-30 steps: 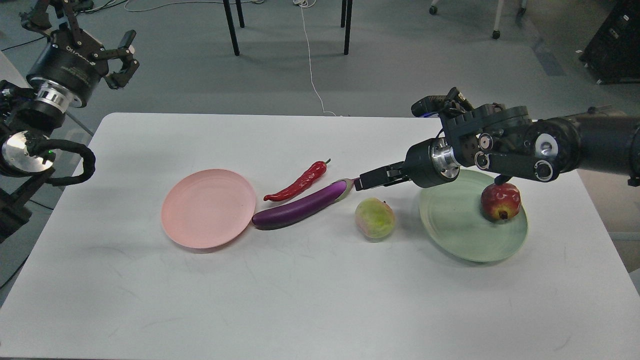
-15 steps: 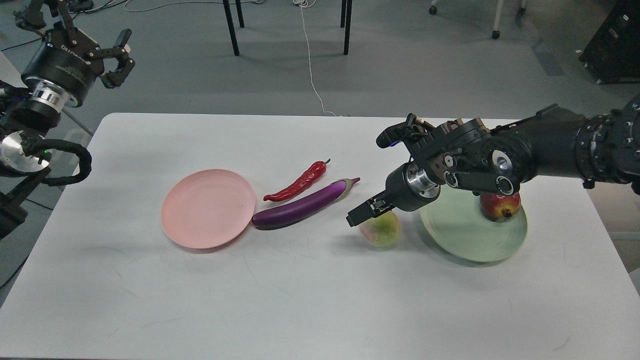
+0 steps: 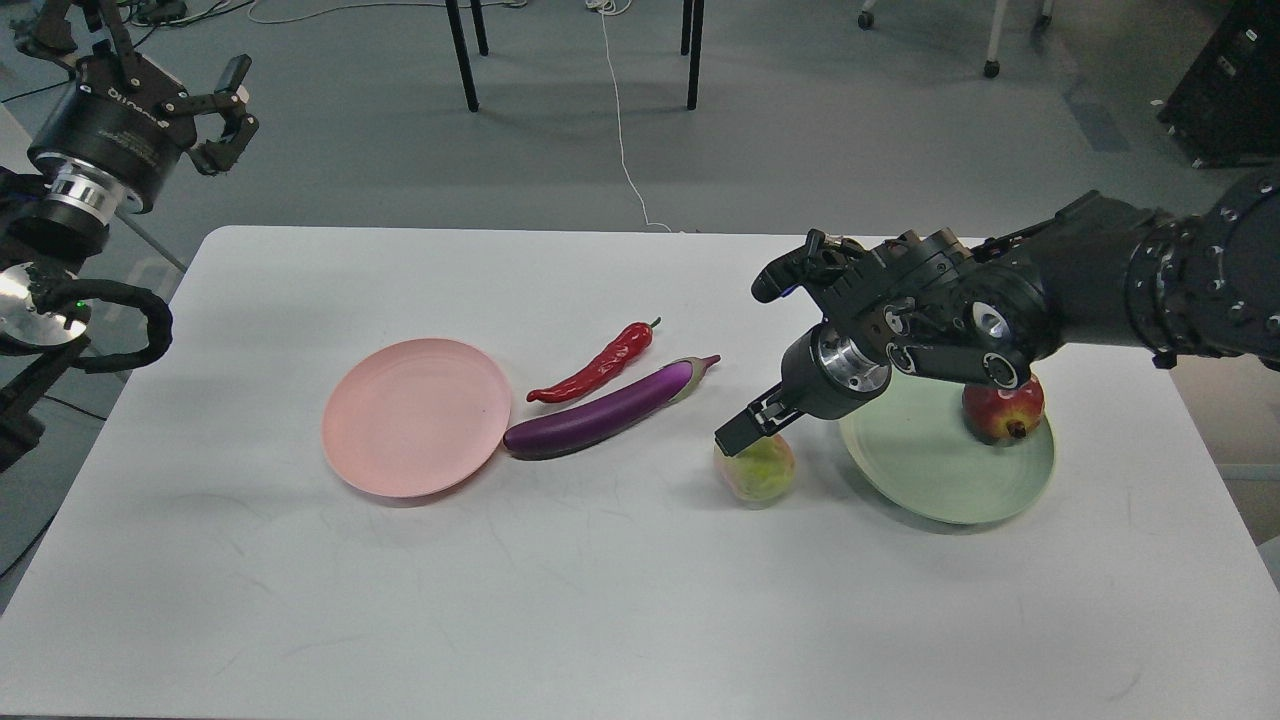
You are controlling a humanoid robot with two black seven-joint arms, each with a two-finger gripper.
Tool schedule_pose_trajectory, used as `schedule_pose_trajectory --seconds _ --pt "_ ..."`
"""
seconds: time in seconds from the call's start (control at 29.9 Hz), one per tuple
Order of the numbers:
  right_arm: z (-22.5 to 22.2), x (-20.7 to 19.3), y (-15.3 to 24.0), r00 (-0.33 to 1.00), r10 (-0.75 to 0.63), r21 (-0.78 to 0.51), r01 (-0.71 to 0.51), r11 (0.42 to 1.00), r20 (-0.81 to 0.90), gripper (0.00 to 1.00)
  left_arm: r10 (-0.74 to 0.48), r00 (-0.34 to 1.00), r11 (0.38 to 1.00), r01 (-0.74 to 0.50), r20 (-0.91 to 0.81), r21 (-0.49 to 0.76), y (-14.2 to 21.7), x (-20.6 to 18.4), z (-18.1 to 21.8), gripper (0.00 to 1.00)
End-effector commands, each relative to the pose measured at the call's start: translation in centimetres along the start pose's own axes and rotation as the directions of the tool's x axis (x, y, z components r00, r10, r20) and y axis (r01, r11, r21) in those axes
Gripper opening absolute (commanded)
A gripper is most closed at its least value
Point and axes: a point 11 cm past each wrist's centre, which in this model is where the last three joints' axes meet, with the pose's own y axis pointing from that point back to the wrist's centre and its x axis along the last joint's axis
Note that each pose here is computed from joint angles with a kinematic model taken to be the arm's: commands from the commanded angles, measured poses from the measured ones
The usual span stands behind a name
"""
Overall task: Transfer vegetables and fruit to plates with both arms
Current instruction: 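Move the right gripper to the yellow-green peach and grasp it, then carry the peach onto the green plate, release, and withdraw right gripper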
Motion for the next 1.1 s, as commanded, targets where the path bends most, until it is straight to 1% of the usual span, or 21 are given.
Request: schedule_pose_trajectory --seconds 0.0,0.23,0.3,0.4,0.43,0.47,0.57,0.63,0.7,0.83,0.9,1.0,1.07 --pt "-0.2 -0.6 -0.6 0.999 -0.029 -0.007 0.029 1.000 -0.015 0.95 0.000 1.000 1.000 0.000 0.000 -0.001 0.0 0.0 0.0 0.98" --pt "-0.8 -1.1 -1.3 0.999 -0.043 0.014 0.043 0.999 -0.012 0.89 0.011 1.000 1.000 -0.011 0.012 -0.004 0.3 0.6 0.5 0.99" --pt "-0.6 -1.2 -1.3 0.999 -0.047 0.008 0.047 0.999 -0.018 0.80 0.014 1.000 1.000 -0.014 0.014 -0.003 0.4 0.7 0.5 0.98" --pt "-0.6 -0.8 -1.0 0.999 -0.040 0.003 0.040 0.999 -0.024 0.62 0.015 1.000 1.000 -0.015 0.015 -0.004 0.4 0.7 0.5 0.99" --pt "-0.7 -0.6 -0.9 0.999 -0.034 0.004 0.034 0.999 -0.027 0.58 0.015 1.000 1.000 -0.015 0.015 -0.004 0.4 0.7 0.5 0.98" --pt "-0.8 -0.4 -0.7 0.999 -0.029 0.005 0.029 1.000 -0.029 0.56 0.015 1.000 1.000 -0.015 0.015 -0.004 0.4 0.7 0.5 0.99" --pt "-1.2 1.2 0.3 0.999 0.011 0.007 -0.011 1.000 -0.036 0.56 0.014 1.000 1.000 -0.014 0.015 -0.005 0.4 0.7 0.6 0.99" --pt "0.0 2.5 2.7 0.998 0.066 -0.009 -0.066 0.998 -0.014 0.56 0.015 1.000 1.000 -0.014 0.016 -0.005 0.4 0.7 0.7 0.98" --pt "1.3 2.4 4.2 0.995 0.094 -0.015 -0.093 0.996 0.025 0.57 0.015 1.000 1.000 -0.014 0.016 -0.004 0.4 0.7 0.6 0.99" --pt "5.4 0.5 6.4 0.989 0.112 -0.069 -0.105 0.992 0.097 0.57 0.011 1.000 1.000 -0.011 0.014 -0.004 0.3 0.6 0.6 0.99" --pt "7.5 -1.3 7.0 0.989 0.095 -0.105 -0.084 0.991 0.109 0.57 0.011 1.000 1.000 -0.011 0.013 -0.002 0.3 0.5 0.5 0.98" --pt "9.8 -4.2 7.0 0.988 0.066 -0.131 -0.047 0.990 0.138 0.57 0.008 1.000 1.000 -0.008 0.011 0.005 0.3 0.4 0.3 0.99" --pt "10.7 -5.1 7.1 0.986 0.062 -0.142 -0.040 0.989 0.156 0.58 0.007 1.000 1.000 -0.007 0.010 0.007 0.2 0.4 0.2 0.99"
